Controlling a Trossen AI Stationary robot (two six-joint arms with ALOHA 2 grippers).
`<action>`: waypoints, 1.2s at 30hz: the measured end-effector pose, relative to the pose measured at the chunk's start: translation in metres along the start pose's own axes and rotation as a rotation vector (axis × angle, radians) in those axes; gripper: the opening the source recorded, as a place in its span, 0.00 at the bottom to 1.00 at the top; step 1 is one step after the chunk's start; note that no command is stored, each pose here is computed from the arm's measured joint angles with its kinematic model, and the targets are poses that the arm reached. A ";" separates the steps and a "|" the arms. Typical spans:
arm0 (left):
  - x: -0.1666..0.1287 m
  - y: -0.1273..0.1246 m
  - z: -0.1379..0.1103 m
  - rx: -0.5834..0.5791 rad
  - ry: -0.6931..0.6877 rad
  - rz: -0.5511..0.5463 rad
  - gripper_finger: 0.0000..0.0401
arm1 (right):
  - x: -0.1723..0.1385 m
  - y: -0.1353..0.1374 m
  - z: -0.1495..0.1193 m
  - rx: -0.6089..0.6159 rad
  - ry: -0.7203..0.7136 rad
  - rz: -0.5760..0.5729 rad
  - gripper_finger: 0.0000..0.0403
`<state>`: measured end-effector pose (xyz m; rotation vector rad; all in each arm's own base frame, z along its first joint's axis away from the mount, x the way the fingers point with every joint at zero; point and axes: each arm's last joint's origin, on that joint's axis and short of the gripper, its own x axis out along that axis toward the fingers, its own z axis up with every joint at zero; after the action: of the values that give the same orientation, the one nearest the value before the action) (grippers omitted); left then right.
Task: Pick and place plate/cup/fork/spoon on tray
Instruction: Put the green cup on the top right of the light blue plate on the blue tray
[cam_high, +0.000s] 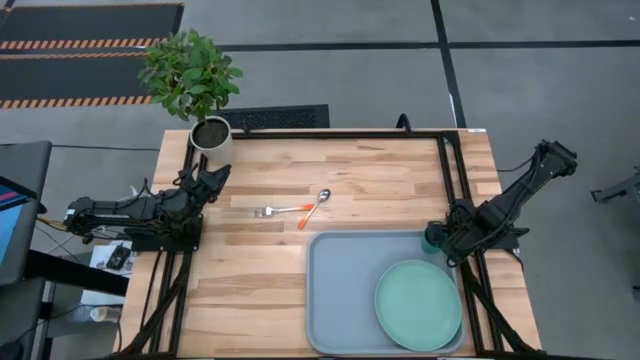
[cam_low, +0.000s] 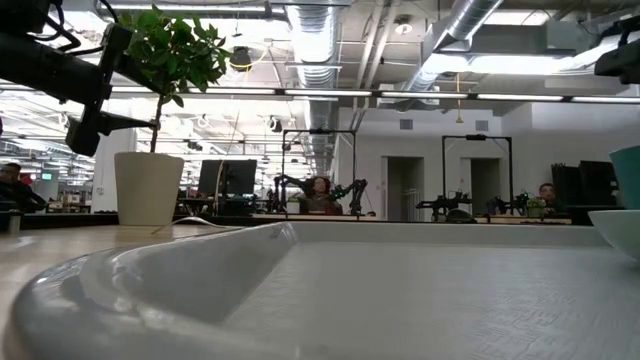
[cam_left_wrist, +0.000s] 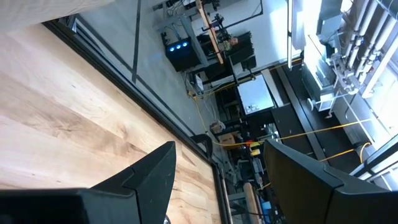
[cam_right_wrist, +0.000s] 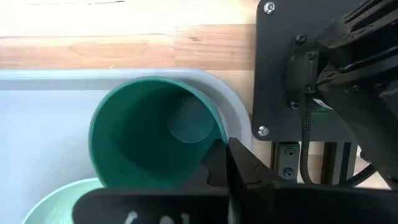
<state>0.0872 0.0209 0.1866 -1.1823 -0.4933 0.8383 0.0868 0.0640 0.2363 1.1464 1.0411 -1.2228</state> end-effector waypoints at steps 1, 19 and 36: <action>0.000 0.000 0.000 0.000 0.000 0.000 0.58 | 0.000 0.000 0.000 0.000 0.000 0.001 0.02; 0.000 0.000 0.000 0.002 0.001 0.000 0.58 | 0.000 0.001 -0.001 -0.009 0.009 0.007 0.26; 0.000 0.002 0.000 0.016 0.003 0.011 0.58 | 0.000 0.002 -0.002 -0.013 0.026 0.022 0.55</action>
<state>0.0870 0.0208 0.1848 -1.1721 -0.4768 0.8483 0.0890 0.0660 0.2362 1.1641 1.0522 -1.1853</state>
